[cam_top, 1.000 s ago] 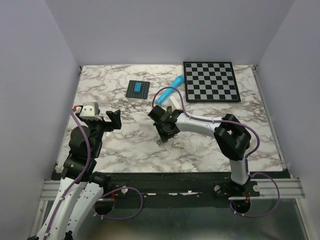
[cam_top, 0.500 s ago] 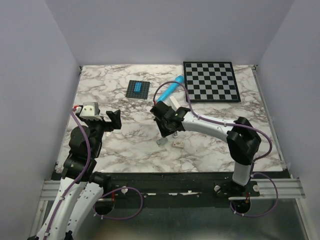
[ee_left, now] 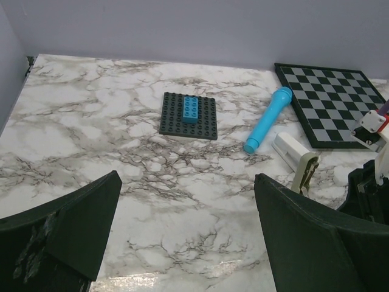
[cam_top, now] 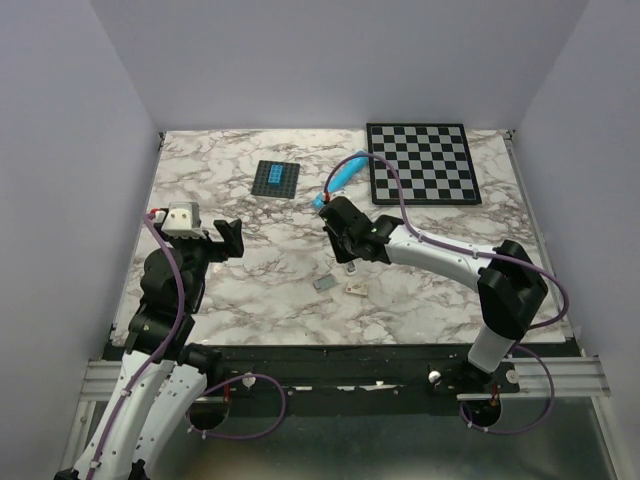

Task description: Load the staples into the stapler

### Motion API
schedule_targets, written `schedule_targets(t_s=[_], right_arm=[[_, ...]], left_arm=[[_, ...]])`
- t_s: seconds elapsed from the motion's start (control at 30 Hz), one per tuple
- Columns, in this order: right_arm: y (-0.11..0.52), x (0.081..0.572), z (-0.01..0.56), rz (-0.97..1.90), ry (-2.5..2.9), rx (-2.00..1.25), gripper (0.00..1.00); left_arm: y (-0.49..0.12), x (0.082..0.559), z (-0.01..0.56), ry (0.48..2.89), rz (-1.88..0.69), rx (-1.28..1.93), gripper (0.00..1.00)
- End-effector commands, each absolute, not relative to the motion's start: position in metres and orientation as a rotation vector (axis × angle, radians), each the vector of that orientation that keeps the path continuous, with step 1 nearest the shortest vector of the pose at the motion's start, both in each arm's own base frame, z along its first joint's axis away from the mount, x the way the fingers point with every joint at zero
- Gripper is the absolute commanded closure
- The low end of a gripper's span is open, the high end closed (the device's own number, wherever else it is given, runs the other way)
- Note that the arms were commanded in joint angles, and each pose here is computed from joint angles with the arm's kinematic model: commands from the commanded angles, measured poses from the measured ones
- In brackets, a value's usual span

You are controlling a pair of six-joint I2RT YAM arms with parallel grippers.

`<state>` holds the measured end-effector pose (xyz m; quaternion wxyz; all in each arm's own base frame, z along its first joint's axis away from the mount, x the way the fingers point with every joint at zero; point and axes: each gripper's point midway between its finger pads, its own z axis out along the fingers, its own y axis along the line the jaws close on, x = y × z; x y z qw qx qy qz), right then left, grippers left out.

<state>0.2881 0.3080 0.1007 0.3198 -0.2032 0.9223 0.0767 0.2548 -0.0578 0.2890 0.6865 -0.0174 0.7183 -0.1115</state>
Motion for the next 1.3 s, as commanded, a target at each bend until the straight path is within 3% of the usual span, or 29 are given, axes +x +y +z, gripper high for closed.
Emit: schedule_targets(t_s=[0.0,1.27], right_arm=[[0.301,0.308,0.094,0.179,2.373,-0.487,0.82],[0.28,0.324,0.049,0.091,2.396,-0.494,0.82]], left_arm=[[-0.06,0.257,0.288,1.604,-0.268,-0.045,0.01],[-0.061,0.26,0.286,1.612,-0.275,-0.041,0.01]])
